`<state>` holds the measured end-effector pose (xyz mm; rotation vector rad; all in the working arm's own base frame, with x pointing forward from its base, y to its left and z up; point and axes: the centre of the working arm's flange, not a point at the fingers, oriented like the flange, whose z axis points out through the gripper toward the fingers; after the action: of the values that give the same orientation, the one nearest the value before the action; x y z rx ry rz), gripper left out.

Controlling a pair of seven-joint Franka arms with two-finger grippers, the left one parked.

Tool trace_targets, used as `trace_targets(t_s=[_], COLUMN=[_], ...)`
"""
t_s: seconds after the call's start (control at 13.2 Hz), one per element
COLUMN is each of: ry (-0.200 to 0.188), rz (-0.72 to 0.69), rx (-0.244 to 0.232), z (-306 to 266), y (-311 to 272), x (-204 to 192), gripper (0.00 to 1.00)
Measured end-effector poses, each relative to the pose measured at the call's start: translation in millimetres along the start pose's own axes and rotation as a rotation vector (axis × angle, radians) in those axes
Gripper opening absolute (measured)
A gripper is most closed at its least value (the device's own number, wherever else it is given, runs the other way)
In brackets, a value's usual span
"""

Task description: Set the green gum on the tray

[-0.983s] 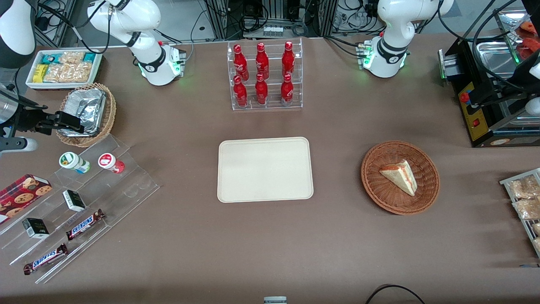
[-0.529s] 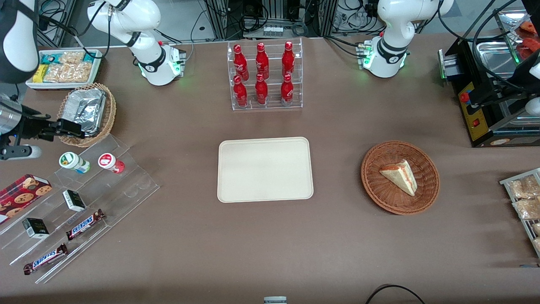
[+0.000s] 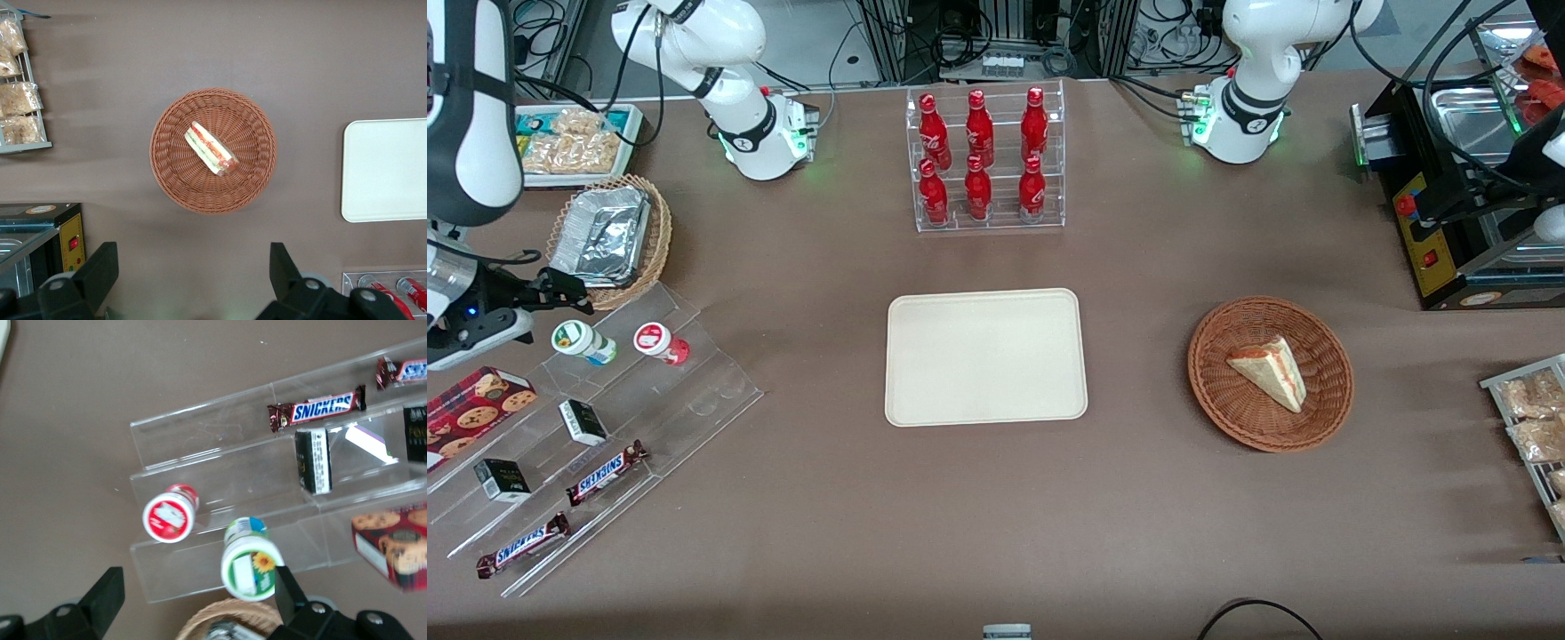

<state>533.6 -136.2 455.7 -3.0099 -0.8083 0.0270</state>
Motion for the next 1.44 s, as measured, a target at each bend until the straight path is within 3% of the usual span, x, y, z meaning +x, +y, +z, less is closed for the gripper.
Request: trace_targets(t_s=[0.3, 0.98, 1.44], ry=[0.029, 0.067, 0.069], rz=[-0.118, -0.100, -0.100], rx=[-0.034, -0.061, -0.066], z=[28, 68, 72], y=[20, 21, 21], x=[-25, -45, -45], gripper=[1.00, 1.00, 0.98])
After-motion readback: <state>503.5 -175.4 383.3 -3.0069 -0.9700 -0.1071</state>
